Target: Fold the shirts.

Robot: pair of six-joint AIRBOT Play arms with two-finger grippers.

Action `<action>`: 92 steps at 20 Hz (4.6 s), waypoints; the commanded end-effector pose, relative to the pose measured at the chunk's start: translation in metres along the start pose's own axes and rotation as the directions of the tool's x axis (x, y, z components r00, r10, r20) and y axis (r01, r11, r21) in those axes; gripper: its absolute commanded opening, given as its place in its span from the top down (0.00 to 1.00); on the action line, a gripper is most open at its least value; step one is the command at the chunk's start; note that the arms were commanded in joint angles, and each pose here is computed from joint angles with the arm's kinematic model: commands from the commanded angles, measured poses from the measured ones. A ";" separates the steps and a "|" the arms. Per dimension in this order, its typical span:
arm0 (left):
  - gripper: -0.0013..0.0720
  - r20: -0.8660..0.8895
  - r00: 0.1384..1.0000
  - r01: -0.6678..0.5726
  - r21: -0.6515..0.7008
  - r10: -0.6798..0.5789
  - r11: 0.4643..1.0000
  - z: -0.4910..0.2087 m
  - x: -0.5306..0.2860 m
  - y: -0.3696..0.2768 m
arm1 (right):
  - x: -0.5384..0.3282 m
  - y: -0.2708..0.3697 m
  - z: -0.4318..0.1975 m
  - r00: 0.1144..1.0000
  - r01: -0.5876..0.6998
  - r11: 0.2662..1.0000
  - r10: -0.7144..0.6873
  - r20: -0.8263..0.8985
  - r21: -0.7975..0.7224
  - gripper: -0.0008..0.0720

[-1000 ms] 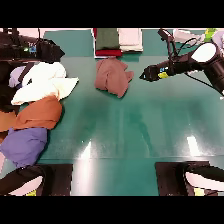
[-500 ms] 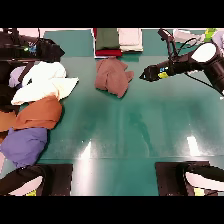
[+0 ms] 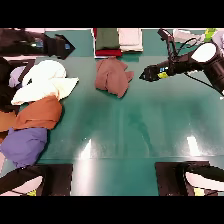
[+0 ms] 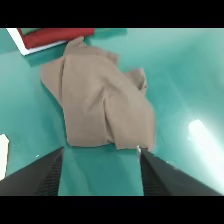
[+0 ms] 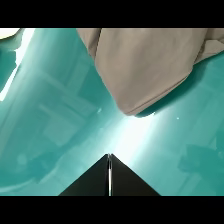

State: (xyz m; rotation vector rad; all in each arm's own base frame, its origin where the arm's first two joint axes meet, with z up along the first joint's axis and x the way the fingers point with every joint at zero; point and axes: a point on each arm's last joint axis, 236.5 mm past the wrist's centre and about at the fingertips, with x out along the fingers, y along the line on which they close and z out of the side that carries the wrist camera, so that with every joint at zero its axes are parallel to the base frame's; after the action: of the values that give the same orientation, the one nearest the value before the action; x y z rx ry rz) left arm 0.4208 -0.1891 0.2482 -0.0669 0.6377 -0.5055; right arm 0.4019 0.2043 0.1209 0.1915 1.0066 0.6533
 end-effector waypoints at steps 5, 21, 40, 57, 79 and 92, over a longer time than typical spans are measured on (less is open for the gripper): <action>0.23 -0.252 0.957 0.072 -0.266 -0.141 0.961 -0.100 0.181 0.020 | -0.001 0.010 -0.019 0.996 -0.040 0.999 0.040 -0.081 0.010 0.97; 0.95 -0.288 0.948 0.098 -0.134 -0.134 0.986 -0.101 0.231 0.018 | -0.021 0.022 0.000 0.998 -0.043 0.998 0.041 -0.048 -0.041 0.97; 0.54 -0.303 0.913 0.339 0.189 -0.274 0.922 -0.073 0.012 -0.061 | -0.161 0.062 0.095 0.959 0.141 0.976 -0.093 0.268 -0.164 0.97; 0.21 -0.675 0.724 0.111 -0.088 -0.141 0.990 -0.218 0.129 0.014 | -0.111 0.034 0.060 0.988 0.122 0.987 -0.111 0.110 -0.100 0.97; 0.95 -0.610 0.792 0.067 0.034 -0.032 0.997 -0.167 0.139 0.035 | 0.106 -0.026 -0.107 0.943 0.088 0.977 -0.019 -0.334 0.192 0.31; 0.95 -0.501 0.865 0.063 0.065 -0.021 0.996 -0.121 0.114 0.028 | 0.161 0.012 -0.054 0.959 -0.006 0.998 0.023 -0.284 0.060 0.97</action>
State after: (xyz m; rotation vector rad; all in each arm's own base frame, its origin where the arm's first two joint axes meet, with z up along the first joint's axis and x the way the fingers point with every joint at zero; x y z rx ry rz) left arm 0.4311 -0.2073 0.0477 0.1386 1.2338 -0.6029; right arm 0.3962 0.3043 -0.0508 0.2214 1.3838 0.6582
